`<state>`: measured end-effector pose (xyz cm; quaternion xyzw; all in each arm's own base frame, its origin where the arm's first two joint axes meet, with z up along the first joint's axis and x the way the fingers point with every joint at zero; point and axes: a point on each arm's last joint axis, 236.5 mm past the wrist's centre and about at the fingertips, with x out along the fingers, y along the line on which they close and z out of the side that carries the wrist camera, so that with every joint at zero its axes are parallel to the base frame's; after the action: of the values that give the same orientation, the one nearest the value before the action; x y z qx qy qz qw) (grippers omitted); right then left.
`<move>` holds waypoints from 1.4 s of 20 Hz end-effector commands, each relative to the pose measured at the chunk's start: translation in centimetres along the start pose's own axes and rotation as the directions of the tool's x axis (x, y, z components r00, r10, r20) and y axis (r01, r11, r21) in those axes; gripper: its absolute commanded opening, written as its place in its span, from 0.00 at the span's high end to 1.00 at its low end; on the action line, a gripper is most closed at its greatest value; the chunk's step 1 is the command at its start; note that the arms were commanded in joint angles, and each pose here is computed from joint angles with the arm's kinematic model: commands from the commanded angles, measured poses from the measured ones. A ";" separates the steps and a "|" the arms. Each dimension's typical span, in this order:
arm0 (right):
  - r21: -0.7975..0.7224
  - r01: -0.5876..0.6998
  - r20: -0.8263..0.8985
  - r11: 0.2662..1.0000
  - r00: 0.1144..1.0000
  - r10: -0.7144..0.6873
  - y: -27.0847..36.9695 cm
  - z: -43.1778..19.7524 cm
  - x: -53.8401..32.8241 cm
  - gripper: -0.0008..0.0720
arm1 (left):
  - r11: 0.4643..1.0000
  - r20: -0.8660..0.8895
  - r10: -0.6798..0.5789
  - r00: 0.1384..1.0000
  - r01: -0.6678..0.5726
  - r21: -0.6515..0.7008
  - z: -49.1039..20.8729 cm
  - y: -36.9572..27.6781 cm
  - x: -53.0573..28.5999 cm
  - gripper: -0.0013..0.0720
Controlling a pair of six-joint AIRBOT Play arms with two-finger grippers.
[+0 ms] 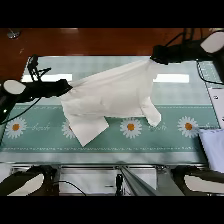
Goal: Fold the shirts.
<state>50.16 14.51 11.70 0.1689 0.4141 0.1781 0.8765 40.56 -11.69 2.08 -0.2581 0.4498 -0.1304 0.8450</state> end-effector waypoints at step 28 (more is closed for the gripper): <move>0.576 0.216 -0.318 0.788 0.948 -0.027 -16.4 -27.3 -11.0 0.14 | 0.887 -0.248 -0.203 0.947 0.071 -0.456 -10.5 6.5 3.2 0.21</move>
<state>26.58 -2.21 -3.62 0.3733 0.5647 -0.0103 0.7360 32.15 -9.00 -8.68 -0.4432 0.5841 -0.1113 0.6708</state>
